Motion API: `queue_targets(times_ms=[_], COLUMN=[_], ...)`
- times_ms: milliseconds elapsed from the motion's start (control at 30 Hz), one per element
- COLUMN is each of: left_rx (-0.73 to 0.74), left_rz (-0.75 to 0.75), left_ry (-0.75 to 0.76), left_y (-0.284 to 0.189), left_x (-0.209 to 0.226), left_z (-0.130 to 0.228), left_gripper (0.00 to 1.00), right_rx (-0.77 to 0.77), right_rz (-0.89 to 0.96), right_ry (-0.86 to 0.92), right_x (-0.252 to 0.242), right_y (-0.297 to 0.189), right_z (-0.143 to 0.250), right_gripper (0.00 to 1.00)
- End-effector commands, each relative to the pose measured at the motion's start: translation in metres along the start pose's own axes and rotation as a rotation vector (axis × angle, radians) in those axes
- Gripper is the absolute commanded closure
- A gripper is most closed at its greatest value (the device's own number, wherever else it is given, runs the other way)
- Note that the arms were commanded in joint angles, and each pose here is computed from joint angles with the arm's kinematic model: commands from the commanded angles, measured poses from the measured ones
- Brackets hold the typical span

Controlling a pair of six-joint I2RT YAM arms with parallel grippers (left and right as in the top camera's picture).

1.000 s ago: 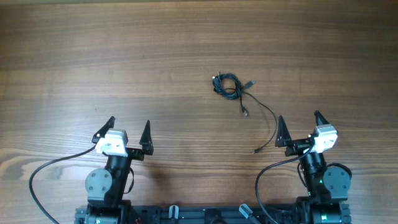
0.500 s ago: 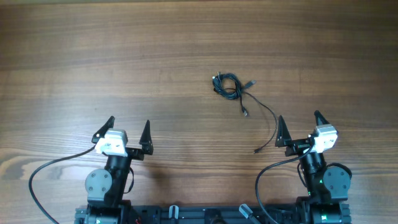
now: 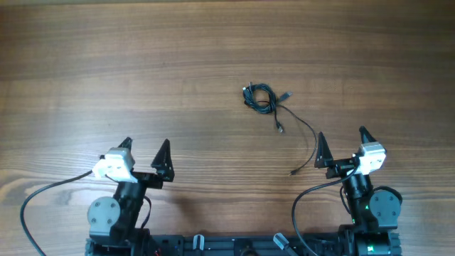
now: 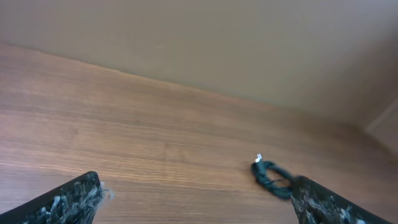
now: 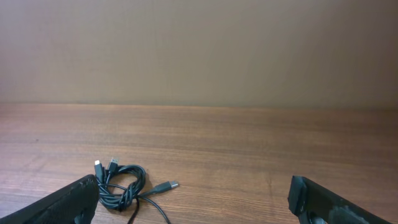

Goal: Untangle cables
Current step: 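Move the left gripper forward over the tangled black cable bundle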

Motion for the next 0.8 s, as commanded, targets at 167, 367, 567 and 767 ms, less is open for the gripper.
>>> queue_targets(times_ms=[167, 367, 567, 767], left_rx=[0.009, 0.124, 0.171, 0.258], left_rz=[0.022, -0.020, -0.030, 0.050], left_ry=[-0.109, -0.117, -0.124, -0.148], left_y=[-0.002, 0.015, 0.029, 0.037], left_x=[-0.007, -0.005, -0.010, -0.026], left_z=[-0.016, -0.015, -0.038, -0.065], left_gripper=[0.00, 0.00, 0.00, 0.00], right_rx=[-0.012, -0.012, -0.012, -0.012], right_rz=[0.014, 0.014, 0.014, 0.014], right_ry=[0.012, 0.012, 0.012, 0.012], right_x=[-0.001, -0.001, -0.001, -0.001], right_y=[0.000, 0.000, 0.000, 0.000], right_z=[-0.001, -0.001, -0.001, -0.001], right_gripper=[0.00, 0.00, 0.00, 0.00])
Point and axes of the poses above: each gripper's point midway between its finger pads, its own y axis out along the fingers, its own x axis along the line the jaws close on, z = x × y, the point moved 9 cm from there along -y, back along the fingers, and after that the axes turned 3 degrees about y, right-handed, at the moved point
